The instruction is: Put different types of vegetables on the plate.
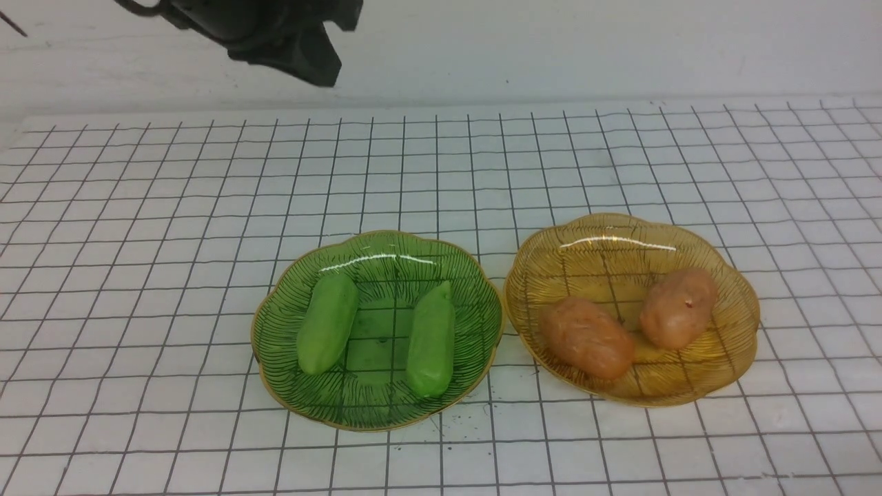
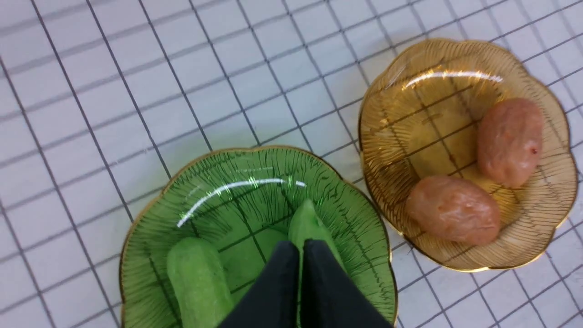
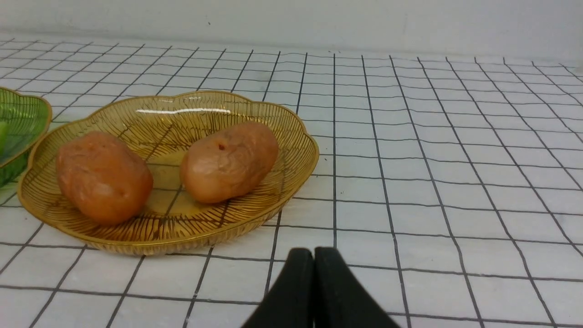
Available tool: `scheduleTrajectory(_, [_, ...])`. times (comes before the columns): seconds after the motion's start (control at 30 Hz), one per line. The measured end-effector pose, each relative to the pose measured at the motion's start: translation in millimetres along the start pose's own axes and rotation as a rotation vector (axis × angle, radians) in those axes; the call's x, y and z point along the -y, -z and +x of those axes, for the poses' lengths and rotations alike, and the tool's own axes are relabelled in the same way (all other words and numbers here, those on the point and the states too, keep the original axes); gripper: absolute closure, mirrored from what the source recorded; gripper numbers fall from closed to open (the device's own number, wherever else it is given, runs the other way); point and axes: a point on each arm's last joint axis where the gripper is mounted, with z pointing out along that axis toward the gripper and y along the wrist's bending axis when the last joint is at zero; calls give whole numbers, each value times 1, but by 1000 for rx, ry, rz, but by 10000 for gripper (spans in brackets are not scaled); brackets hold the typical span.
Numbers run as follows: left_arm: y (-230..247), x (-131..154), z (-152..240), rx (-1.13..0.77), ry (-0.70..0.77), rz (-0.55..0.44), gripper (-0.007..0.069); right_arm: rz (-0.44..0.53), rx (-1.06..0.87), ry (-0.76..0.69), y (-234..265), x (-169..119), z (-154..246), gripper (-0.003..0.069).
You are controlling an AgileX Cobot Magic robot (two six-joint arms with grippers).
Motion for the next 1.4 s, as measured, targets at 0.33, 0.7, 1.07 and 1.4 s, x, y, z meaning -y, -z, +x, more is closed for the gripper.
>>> scheduleTrajectory(0.33, [145, 28, 48, 234, -110, -177, 633, 0, -1, 0, 0, 0, 0, 673])
scheduleTrajectory(0.7, [166, 46, 231, 533, 57, -147, 633, 0, -2, 1, 0, 0, 0, 673])
scheduleTrajectory(1.07, [72, 19, 312, 803, 221, -129, 633, 0, -2, 1, 0, 0, 0, 673])
scheduleTrajectory(1.4, [23, 8, 349, 664, 253, -156, 633, 0, -2, 1, 0, 0, 0, 673])
